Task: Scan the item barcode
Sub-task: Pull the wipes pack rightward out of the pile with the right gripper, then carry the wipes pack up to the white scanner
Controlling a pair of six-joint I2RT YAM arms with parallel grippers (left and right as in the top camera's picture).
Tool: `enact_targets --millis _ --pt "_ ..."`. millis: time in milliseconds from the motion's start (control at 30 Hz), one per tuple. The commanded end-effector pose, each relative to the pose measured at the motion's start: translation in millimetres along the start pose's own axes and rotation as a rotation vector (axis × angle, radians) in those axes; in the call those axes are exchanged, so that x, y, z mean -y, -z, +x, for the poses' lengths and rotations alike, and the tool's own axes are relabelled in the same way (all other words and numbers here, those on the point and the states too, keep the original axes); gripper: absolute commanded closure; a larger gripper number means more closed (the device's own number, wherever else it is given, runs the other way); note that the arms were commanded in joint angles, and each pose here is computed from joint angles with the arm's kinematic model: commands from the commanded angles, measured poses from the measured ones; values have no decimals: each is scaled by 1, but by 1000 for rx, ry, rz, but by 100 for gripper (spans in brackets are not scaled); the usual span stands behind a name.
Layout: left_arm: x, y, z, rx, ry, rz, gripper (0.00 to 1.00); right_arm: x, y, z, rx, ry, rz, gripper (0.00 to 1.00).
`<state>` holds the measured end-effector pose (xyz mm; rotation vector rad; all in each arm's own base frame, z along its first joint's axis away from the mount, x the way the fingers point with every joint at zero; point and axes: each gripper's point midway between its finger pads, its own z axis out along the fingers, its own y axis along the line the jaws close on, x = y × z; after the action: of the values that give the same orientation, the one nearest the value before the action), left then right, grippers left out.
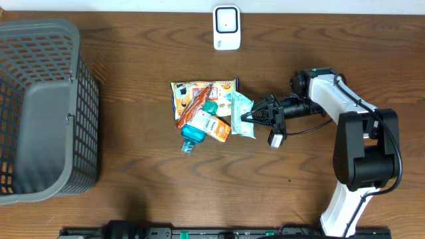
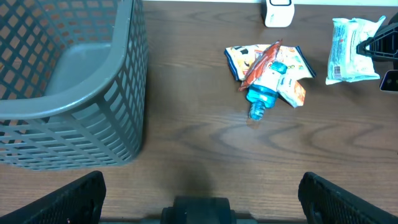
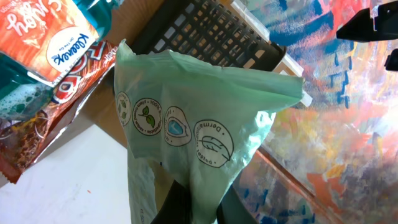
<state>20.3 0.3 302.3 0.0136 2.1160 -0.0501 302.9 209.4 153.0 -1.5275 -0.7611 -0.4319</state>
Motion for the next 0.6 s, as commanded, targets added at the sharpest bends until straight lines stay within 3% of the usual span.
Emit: enact_targets --millis 0,167,567 --pt "0 0 19 -82 3 -2 1 -1 4 5 -27 -30 1 99" --pt "0 0 19 -82 3 -2 1 -13 10 -2 18 53 -46 98" --pt "0 0 19 -82 3 -2 1 -11 15 -19 115 566 -42 99"
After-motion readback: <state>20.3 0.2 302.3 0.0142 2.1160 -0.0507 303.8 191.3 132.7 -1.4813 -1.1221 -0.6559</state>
